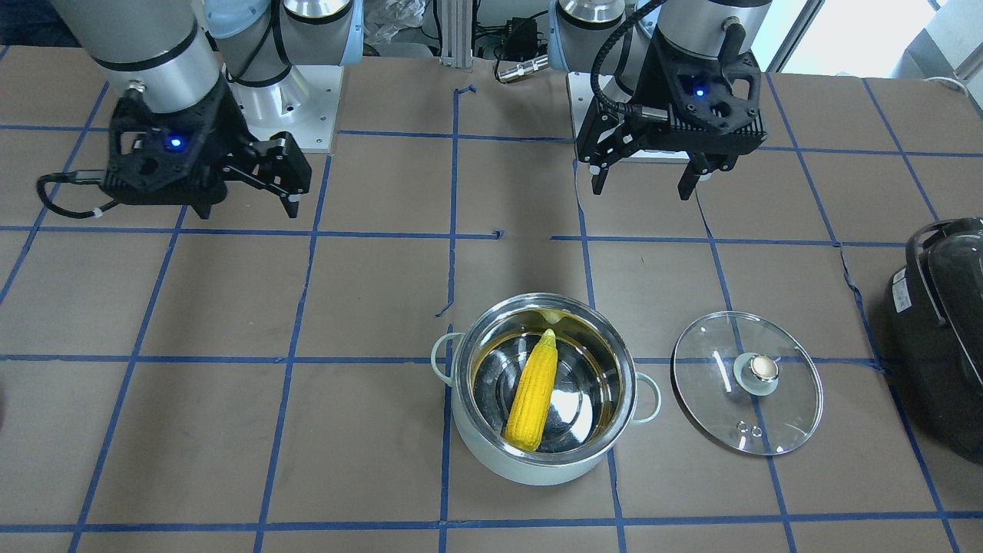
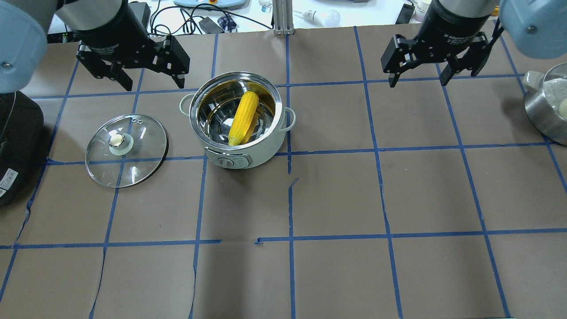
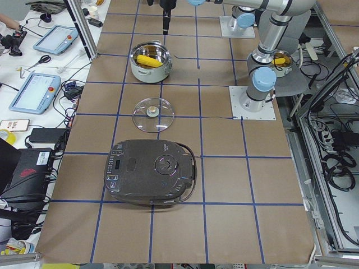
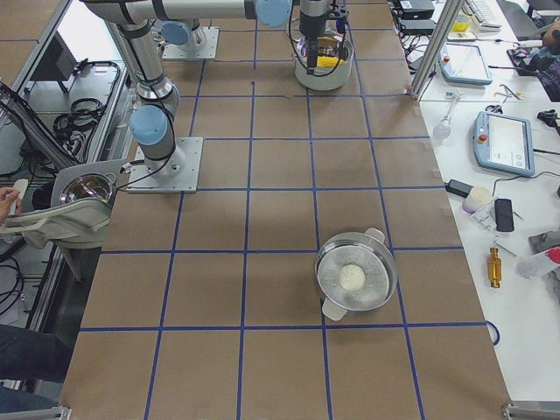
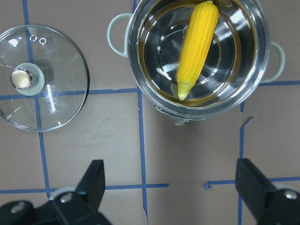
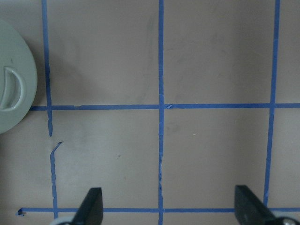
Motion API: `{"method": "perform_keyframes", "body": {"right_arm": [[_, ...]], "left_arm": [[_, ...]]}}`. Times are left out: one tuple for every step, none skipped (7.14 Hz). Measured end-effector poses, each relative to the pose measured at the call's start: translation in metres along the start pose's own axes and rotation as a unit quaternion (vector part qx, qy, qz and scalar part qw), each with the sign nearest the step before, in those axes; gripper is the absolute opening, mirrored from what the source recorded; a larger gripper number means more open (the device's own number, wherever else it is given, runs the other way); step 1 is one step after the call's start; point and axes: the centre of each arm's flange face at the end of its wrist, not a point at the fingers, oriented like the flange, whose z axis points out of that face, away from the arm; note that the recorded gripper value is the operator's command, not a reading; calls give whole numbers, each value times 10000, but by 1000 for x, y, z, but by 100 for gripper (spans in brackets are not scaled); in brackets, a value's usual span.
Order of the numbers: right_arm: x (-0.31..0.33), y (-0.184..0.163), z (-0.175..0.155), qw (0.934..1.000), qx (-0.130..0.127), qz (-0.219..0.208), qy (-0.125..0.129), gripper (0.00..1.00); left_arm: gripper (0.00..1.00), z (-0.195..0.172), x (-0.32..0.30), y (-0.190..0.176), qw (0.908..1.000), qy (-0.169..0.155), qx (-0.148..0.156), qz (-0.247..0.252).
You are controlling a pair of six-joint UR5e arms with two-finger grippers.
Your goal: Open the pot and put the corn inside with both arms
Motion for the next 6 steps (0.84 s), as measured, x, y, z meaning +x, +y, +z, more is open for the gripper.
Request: {"method": "perform_keyframes", "body": {"right_arm": [[2,0,-6,9999,116,-1,47,100],[4,0,-11,9997,188,-3,136,100],[6,0,-14,9994,222,14,247,100],[6,-1,-13,9994,222,18,276,100],[6,-2,-11,9994,212,16,272,100],[6,-3,-10,9994,203,15,268,100]], "left_arm": [[100,2,-11,0,9999,-16,-32,-113],[100,5,-17,2,9998,-32,-34,-171],[100,6,-20,1,9998,-39,26,-202],[100,6,-21,0,9997,-42,122,-211],[100,6,-22,-1,9996,-47,176,-212],[100,6,-22,-2,9996,-51,196,-212]]}}
